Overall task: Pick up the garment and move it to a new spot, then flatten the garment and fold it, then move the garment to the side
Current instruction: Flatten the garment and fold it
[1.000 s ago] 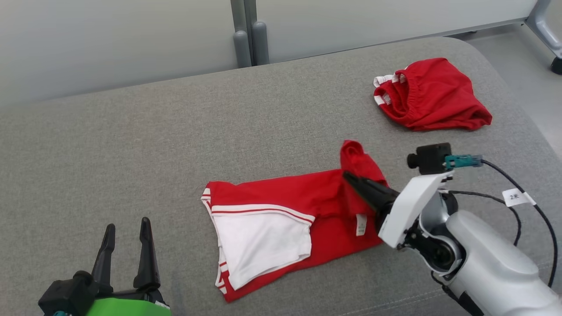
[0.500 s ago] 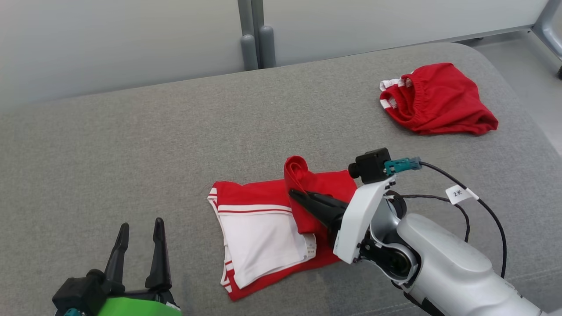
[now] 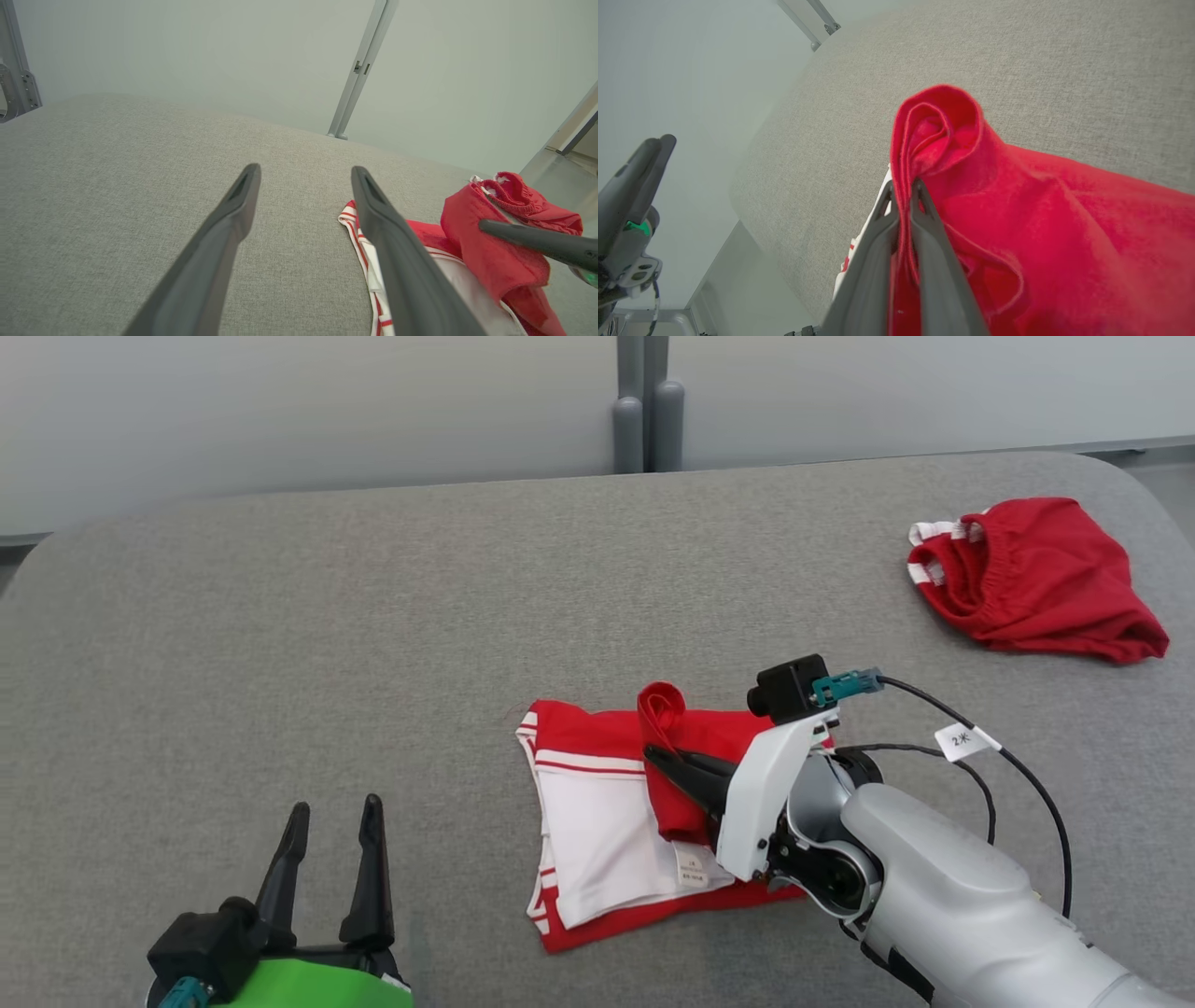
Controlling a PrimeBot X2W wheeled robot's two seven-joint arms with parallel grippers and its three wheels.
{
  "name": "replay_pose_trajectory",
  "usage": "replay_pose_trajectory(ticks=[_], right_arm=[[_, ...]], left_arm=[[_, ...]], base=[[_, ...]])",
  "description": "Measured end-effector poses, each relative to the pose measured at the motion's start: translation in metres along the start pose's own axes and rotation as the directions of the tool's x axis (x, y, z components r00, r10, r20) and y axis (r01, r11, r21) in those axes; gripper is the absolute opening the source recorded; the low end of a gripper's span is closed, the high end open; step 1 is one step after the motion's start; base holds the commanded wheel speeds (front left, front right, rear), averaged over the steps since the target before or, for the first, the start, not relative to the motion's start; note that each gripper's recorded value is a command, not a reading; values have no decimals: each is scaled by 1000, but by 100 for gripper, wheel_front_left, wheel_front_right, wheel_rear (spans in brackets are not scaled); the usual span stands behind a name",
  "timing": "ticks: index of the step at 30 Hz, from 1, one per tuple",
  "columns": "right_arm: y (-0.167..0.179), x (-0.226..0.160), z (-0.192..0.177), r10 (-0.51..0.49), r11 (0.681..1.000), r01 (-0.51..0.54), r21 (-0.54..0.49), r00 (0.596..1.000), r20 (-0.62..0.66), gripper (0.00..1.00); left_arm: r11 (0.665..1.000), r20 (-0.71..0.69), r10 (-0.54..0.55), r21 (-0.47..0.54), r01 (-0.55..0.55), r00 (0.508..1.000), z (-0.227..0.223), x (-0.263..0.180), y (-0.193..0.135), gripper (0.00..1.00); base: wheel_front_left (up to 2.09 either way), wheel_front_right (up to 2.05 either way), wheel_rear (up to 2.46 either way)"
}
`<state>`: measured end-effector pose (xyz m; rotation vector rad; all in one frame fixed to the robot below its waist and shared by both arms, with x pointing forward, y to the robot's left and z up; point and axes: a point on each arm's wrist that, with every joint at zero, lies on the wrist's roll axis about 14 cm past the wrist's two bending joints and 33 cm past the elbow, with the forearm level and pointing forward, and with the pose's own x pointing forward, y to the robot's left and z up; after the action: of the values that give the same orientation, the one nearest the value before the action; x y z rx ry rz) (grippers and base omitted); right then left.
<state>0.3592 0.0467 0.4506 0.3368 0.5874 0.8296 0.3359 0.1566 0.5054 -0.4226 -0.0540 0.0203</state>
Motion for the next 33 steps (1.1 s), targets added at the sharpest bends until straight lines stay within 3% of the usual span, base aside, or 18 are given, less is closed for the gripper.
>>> replay_pose_trajectory(ticks=[9,11,12,15,16,17,18,23,29,33], right_arm=[[9,26,-15,27,998,-34,-61,994,-105,0],[12,31,-21,32,996,-42,-73,991,-130,15],[14,33,-23,37,996,-48,-77,989,-141,29],[23,38,-31,52,994,-68,-90,984,-170,47],[26,39,-33,57,993,-75,-93,982,-177,58],[29,41,-35,63,992,-82,-98,981,-185,71],[32,41,-36,66,991,-87,-103,979,-191,98],[44,46,-18,92,987,-108,-117,986,-139,100],[56,46,47,134,982,-123,-143,989,63,100],[32,31,81,83,985,-54,-162,980,182,100]], left_arm=[[997,18,72,-7,-72,997,6,-13,20,100],[996,22,87,-8,-86,996,7,-17,23,100],[995,26,95,-8,-95,995,8,-19,25,100],[993,38,118,-14,-118,992,12,-24,32,100],[992,42,124,-14,-124,991,13,-26,33,100],[991,48,132,-13,-132,990,15,-27,35,100],[990,55,140,-13,-139,989,17,-28,37,100],[987,77,160,-12,-159,984,24,-31,43,100],[989,81,146,-12,-145,986,25,-28,40,100],[991,82,132,-13,-131,988,25,-26,36,100]], base=[[0,0,0],[0,0,0],[0,0,0],[0,0,0],[0,0,0],[0,0,0],[0,0,0],[0,0,0],[0,0,0],[0,0,0]])
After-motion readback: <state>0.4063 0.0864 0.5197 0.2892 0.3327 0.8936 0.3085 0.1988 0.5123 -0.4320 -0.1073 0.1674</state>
